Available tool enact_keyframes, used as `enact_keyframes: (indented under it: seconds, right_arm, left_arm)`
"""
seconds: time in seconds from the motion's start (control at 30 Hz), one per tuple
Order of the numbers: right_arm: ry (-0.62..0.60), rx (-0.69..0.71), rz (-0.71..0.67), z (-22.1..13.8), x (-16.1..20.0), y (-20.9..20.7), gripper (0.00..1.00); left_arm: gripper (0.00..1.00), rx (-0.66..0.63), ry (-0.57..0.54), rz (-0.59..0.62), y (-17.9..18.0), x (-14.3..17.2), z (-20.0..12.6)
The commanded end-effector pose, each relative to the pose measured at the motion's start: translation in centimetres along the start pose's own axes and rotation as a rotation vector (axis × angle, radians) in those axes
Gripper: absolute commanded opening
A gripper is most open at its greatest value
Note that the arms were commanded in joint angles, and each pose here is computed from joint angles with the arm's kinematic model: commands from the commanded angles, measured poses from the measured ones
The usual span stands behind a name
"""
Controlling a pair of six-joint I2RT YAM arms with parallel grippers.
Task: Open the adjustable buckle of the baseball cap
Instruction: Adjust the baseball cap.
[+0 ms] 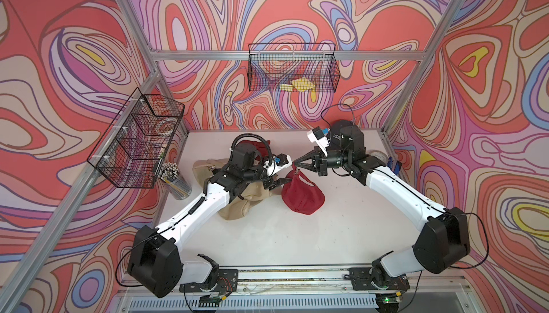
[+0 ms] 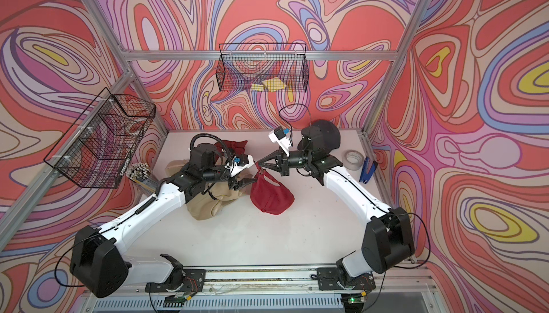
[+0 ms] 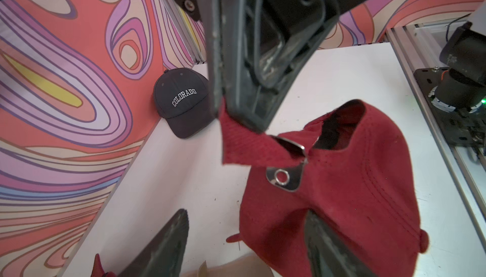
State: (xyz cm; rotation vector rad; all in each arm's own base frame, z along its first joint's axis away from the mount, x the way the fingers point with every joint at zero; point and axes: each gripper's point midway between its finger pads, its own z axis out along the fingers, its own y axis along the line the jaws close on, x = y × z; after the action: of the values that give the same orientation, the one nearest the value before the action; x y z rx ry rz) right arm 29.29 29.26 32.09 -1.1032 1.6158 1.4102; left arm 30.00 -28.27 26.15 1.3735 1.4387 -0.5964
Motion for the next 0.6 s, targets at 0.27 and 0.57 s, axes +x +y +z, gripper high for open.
enact_keyframes:
  seconds: [0.27, 0.57]
  right_arm:
    - [0.037, -0.032, 0.012, 0.7, 0.5, -1.1, 0.0]
    - [0.019, -0.032, -0.001, 0.9, 0.3, -1.5, 0.0]
  left_arm:
    - [0.76, 0.088, -0.002, 0.029, -2.5, -1.2, -1.9]
    - [0.81, 0.107, -0.037, -0.091, -3.0, -1.1, -1.5]
